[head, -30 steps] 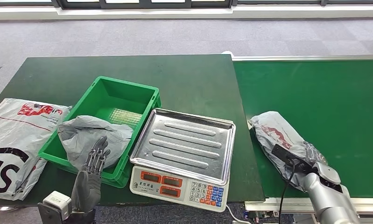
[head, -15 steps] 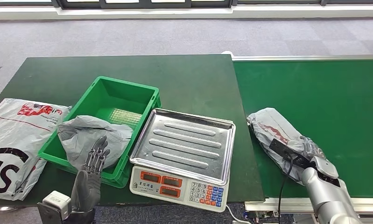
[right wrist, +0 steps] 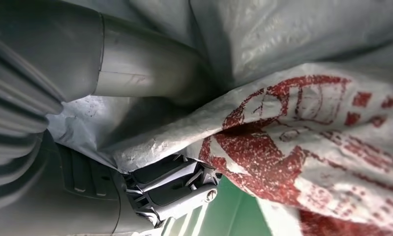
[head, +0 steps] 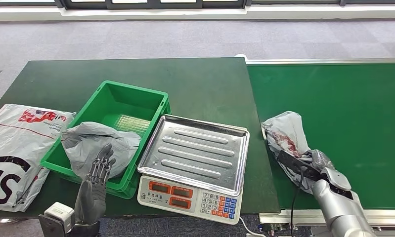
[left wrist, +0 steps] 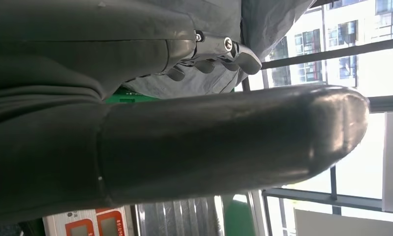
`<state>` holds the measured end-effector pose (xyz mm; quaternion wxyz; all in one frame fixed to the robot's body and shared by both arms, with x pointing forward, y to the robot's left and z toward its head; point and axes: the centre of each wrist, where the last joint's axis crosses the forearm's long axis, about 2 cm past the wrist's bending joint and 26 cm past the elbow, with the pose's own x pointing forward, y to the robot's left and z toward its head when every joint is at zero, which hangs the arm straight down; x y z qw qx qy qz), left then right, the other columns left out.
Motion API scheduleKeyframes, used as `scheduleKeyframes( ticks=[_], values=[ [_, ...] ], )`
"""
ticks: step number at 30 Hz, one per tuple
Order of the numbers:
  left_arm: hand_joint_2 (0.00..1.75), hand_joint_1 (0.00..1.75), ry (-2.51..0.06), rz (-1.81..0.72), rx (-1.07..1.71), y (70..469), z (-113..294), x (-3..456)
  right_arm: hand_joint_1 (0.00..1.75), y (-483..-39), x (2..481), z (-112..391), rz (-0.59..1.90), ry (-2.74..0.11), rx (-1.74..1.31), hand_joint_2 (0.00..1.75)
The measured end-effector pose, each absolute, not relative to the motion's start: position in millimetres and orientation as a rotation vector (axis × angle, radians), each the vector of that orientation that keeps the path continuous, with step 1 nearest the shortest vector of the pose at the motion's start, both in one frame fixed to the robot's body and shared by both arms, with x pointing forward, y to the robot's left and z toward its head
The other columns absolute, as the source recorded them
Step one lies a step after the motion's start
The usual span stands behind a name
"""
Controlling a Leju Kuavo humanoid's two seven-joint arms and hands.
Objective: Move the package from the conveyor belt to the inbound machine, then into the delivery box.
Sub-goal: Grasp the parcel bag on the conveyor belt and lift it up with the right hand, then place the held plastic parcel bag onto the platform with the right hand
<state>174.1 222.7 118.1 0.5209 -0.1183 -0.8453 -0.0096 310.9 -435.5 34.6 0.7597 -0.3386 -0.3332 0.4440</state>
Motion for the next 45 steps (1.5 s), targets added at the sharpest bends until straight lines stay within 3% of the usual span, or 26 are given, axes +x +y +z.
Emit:
scheduleKeyframes(
  ticks=[14, 19, 24, 34, 39, 45],
  values=[
    [0.00, 0.00, -2.022, -0.022, -0.288, 222.8, 118.0, 173.7, 1.75, -426.1, 305.2, 29.5, 0.962, -0.789, -0.801, 1.75],
    [0.00, 0.00, -2.023, -0.012, -0.277, 222.3, 119.3, 169.5, 1.75, -384.7, 303.8, 56.9, 0.785, -1.316, -1.191, 1.75],
    [0.00, 0.00, -2.028, -0.008, -0.262, 222.3, 118.5, 169.0, 1.75, -324.8, 286.3, 115.1, 0.548, -1.790, -1.340, 1.75],
    [0.00, 0.00, -2.011, 0.010, -0.250, 221.5, 113.6, 169.8, 1.75, -266.5, 272.5, 184.6, 0.390, -2.104, -1.347, 1.75],
    [0.00, 0.00, -1.999, 0.005, -0.257, 221.0, 112.3, 171.4, 1.75, -264.5, 273.1, 189.8, 0.387, -2.106, -1.283, 1.75],
    [0.00, 0.00, -1.995, -0.019, -0.288, 217.4, 112.2, 180.0, 1.75, -247.2, 304.3, 181.2, 0.463, -2.091, -0.996, 1.75]
  ],
)
